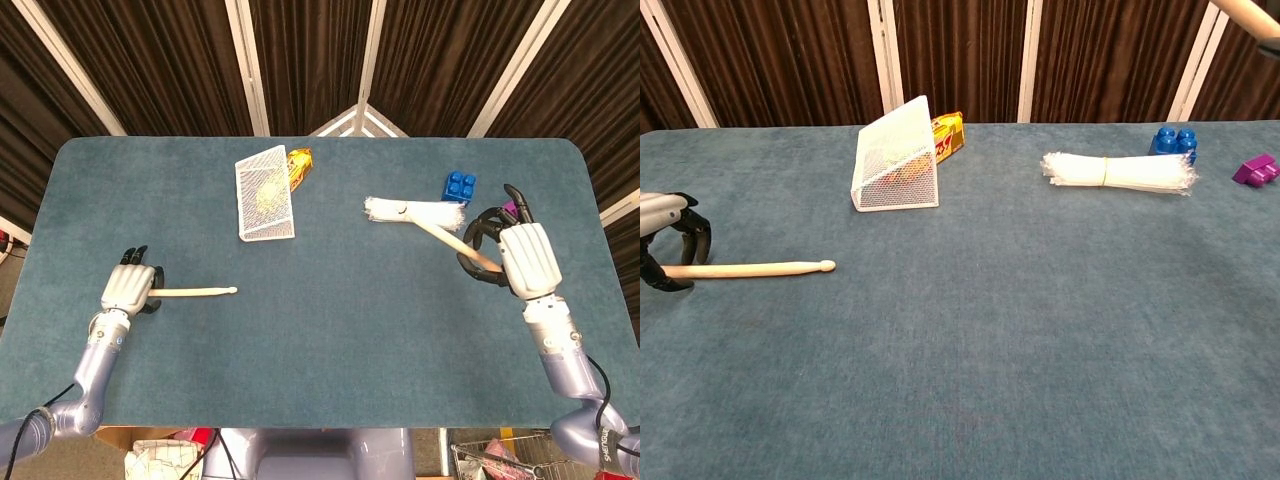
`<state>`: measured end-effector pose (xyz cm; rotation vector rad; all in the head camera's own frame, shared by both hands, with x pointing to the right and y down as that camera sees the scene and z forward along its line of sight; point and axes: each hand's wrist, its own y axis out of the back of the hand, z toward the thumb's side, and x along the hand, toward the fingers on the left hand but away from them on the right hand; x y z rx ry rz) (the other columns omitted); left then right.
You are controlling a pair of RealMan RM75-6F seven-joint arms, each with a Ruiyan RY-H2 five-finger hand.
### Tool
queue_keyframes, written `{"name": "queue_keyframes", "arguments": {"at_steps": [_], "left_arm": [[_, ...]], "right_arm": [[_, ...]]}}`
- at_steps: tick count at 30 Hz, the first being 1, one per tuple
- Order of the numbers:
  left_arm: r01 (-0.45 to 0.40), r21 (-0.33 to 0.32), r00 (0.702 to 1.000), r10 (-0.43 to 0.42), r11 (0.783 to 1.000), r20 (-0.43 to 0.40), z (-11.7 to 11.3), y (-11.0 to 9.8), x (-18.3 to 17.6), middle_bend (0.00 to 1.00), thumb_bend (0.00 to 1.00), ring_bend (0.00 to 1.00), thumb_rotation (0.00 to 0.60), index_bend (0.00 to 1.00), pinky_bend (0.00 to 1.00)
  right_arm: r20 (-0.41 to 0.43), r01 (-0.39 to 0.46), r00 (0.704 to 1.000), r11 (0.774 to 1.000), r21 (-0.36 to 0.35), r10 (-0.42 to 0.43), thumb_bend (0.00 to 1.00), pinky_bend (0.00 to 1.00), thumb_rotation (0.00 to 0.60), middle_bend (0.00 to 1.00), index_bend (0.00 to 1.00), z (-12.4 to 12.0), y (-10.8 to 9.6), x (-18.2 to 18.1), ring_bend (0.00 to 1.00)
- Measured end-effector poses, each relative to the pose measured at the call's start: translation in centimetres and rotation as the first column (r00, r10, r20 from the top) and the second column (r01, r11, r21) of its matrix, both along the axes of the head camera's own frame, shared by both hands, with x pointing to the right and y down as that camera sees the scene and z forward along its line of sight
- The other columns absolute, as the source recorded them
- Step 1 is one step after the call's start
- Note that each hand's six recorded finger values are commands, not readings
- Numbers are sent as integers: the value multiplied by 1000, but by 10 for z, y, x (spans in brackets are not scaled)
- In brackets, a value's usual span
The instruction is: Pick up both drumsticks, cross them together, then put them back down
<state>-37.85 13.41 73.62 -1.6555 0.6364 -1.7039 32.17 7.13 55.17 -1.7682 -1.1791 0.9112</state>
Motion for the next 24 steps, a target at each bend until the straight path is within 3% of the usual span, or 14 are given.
{"name": "queue_keyframes", "arguments": {"at_steps": [5,24], "left_arm": [[-4,-5,1000,4,1000,-9,0,-1,8,512,485,35,600,517,0],[-23,-14,999,23,1000,40,0,-1,11,514,483,35,600,510,0]], "right_arm": [[-1,1,1000,1000,0,-1,427,0,600,656,710,1,1,0,362],[-20,3,1000,1000,-12,-3,427,0,600,656,711,8,3,5,362]]}}
